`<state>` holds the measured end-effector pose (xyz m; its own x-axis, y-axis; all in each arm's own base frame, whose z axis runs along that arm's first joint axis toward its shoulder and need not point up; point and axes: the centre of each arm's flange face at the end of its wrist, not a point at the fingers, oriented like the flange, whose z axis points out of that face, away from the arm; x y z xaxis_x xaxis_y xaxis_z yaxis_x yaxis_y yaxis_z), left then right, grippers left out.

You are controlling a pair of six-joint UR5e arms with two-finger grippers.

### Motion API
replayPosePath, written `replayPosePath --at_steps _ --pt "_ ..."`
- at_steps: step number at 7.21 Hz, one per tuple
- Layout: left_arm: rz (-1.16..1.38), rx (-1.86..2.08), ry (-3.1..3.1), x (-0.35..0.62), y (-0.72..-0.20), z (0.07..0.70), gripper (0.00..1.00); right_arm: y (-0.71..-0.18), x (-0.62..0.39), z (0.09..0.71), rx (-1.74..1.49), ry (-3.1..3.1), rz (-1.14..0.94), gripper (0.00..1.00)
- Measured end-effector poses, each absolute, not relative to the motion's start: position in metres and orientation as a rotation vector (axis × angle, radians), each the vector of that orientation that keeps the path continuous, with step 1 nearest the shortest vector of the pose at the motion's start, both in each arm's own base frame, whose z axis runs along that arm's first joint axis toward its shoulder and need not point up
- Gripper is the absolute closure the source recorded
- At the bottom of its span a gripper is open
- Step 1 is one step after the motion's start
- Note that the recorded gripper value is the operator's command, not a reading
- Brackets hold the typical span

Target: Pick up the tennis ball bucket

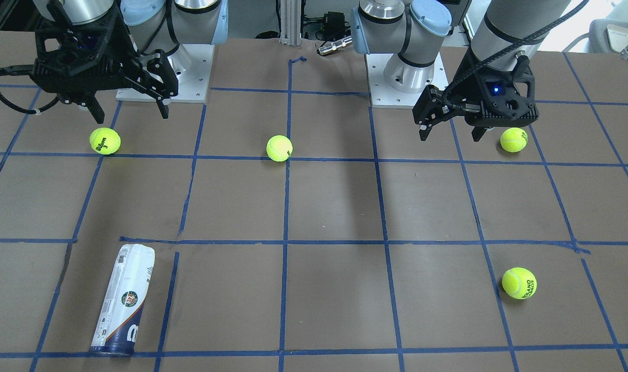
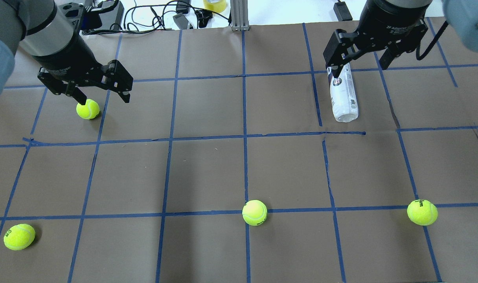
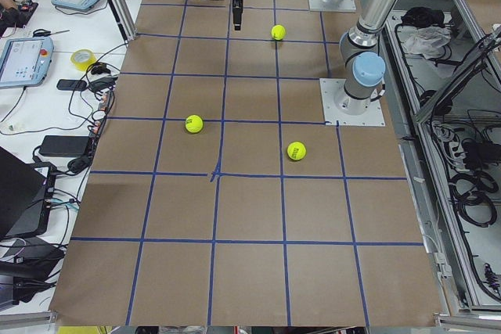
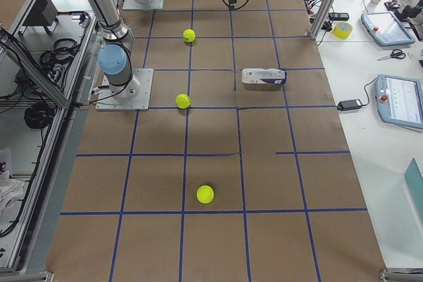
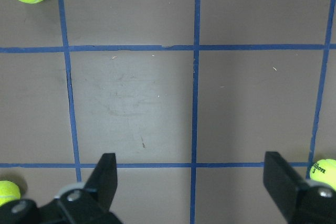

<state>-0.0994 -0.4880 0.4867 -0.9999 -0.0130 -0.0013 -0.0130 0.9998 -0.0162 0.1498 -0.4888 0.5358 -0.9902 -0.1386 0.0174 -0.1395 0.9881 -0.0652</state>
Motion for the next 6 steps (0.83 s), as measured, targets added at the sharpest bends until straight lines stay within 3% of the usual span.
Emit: replayPosePath --at_steps 6 --pt "-0.026 -0.021 3.141 -0.0989 -0.4887 0.4863 0.00 -0.4886 0.1494 0.5326 0.218 -3.121 0.092 0.00"
